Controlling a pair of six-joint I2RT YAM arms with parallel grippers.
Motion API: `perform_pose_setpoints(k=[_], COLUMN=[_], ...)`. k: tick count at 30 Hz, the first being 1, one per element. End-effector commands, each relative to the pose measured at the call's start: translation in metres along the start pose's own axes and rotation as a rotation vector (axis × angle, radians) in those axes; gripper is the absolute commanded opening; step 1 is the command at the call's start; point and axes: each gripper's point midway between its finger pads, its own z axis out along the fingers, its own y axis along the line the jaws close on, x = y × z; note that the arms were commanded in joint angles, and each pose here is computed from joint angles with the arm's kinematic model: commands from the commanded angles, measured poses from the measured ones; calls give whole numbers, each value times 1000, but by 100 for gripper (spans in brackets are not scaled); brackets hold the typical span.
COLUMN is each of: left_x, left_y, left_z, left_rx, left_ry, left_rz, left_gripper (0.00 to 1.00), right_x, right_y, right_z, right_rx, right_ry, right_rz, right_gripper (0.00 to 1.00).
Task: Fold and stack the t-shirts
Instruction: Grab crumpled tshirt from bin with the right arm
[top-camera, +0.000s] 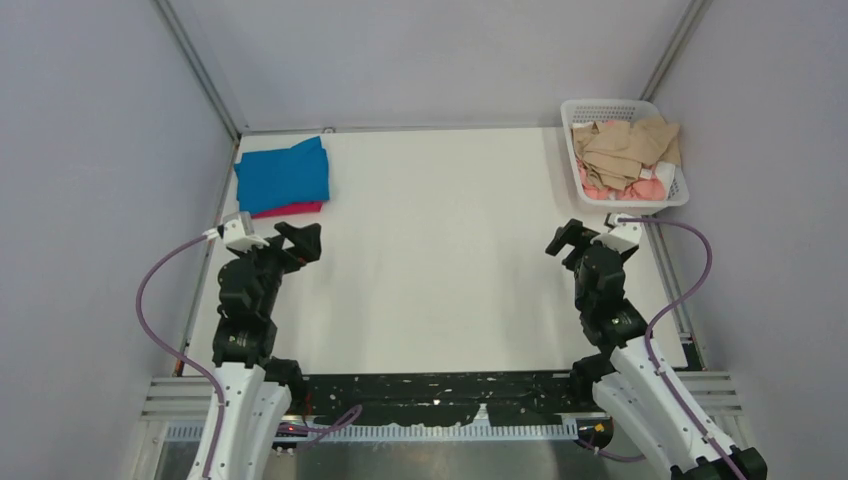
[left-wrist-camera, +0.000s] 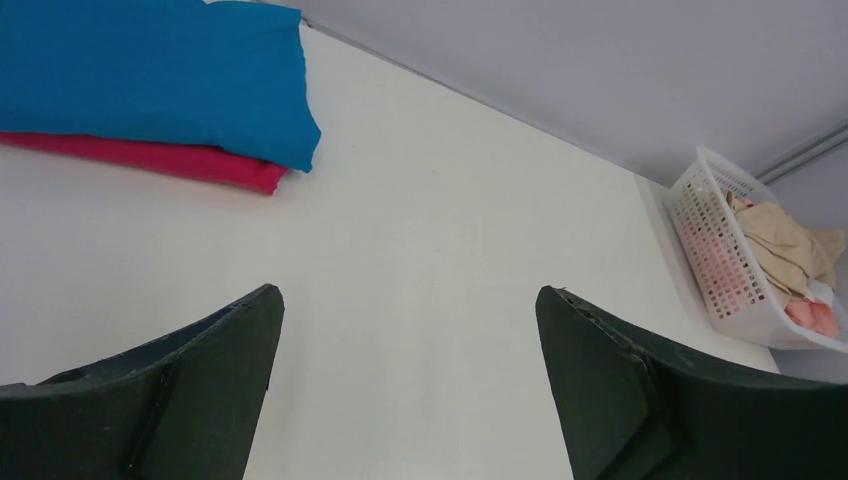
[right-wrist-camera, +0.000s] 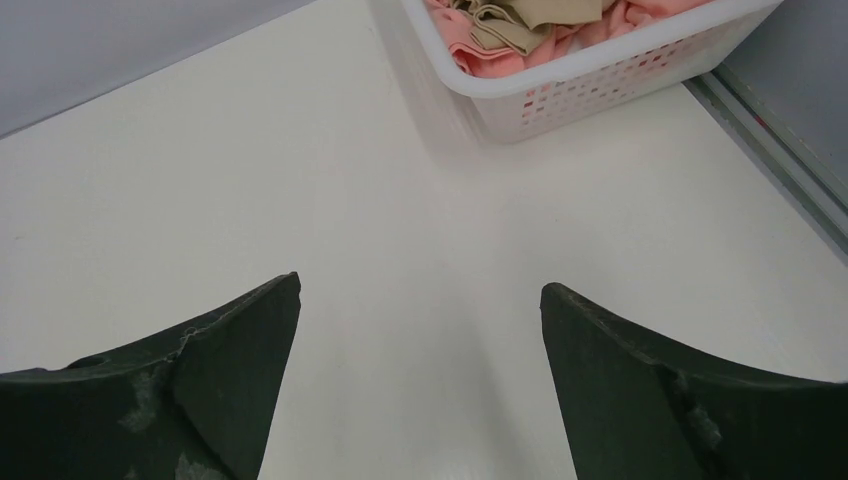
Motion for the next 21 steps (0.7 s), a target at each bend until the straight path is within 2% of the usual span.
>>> perform_pose_setpoints(k=[1, 5, 6, 7, 8, 9, 10, 11, 12, 13, 14, 15, 16, 17, 18, 19, 20, 21], left_x=[-6, -5, -5, -4, -4, -3, -2, -2, -2, -1, -1, -1, -1, -2, -2, -2, -1, -2], left_y=[-7, -8, -7, -7, -7, -6, -5, -4, -3, -1, -1, 0, 2, 3, 4, 5, 7, 6], left_z=[-1, 0, 1, 1, 1, 1, 1, 1, 1, 2, 1, 1, 1, 0, 0, -2, -3, -4], left_rx=[36, 39, 36, 35, 34, 32, 29, 26, 21, 16, 12, 6, 0, -8, -14, -18, -24, -21], left_ry=[-29, -19, -17, -15, -15, -13, -13, -16, -18, -20, -24, -26, -28, -31, -32, -34, -36, -44], left_rz=[-16, -15, -13, -13, -13, -12, -13, -13, -13, -13, -15, -15, -15, -15, -17, -17, -21, -23], left_gripper=[99, 99, 99, 99, 99, 99, 99, 99, 99, 99, 99, 99, 99, 99, 99, 99, 99, 99], right_x=[-29, -62, -58, -76, -70, -94, -85, -104, -98, -119, -109, -131, -121, -136, -122, -138, -123, -139], right_y=[-2, 12, 12, 17, 7, 11, 1, 9, -5, -2, -11, -13, -23, -19, -29, -24, -37, -32], right_z=[0, 6, 14, 18, 30, 35, 53, 62, 82, 93, 112, 122, 141, 153, 172, 184, 202, 213], right_rx=[59, 74, 98, 111, 182, 199, 235, 208, 267, 268, 310, 338, 377, 371, 403, 394, 426, 410], right_ry=[-47, -21, 15, -4, 37, 11, 71, 59, 93, 65, 103, 66, 101, 79, 118, 89, 132, 106], right_rz=[31, -22, -72, -71, -100, -73, -70, -34, -17, 5, -16, -3, -17, 1, -2, 35, 38, 82], right_gripper=[95, 95, 95, 95, 95, 95, 95, 95, 95, 95, 95, 95, 95, 95, 95, 95, 95, 95])
